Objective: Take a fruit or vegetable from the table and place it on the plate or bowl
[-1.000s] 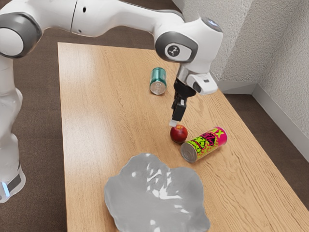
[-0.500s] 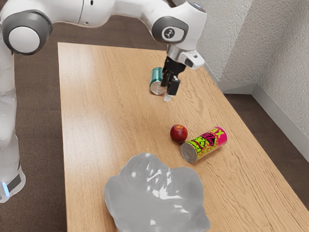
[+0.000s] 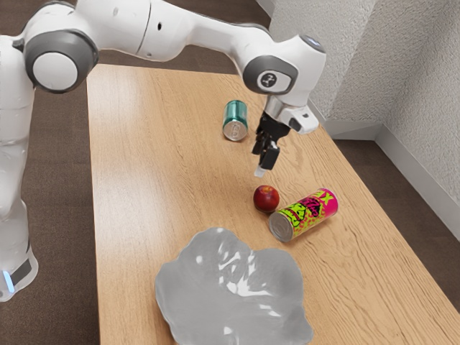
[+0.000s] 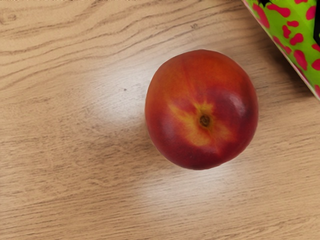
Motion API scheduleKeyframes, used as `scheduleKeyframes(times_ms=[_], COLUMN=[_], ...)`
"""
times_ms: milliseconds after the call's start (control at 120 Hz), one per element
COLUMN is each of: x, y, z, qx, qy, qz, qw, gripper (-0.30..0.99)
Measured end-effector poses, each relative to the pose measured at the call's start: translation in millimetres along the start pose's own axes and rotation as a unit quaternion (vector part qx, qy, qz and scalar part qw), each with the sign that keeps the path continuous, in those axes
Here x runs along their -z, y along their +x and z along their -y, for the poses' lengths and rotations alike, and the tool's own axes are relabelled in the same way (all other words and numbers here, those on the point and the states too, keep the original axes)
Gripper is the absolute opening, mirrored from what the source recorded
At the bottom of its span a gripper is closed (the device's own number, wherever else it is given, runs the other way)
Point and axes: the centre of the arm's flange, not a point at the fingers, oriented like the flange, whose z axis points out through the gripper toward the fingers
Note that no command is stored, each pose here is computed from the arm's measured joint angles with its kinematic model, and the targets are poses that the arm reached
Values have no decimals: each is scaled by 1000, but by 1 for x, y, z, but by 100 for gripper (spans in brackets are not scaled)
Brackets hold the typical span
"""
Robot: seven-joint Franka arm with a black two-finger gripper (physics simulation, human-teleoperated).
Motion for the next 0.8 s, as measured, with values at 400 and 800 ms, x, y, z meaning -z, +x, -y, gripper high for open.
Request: scheduleKeyframes(times_ms=[400, 800], x=[-10, -14], y=[16, 20], z=[-17, -18], qx=[-20, -24], qy=[-9, -13], qz=[0, 1], qw=[1000, 1000], gripper=[69, 69])
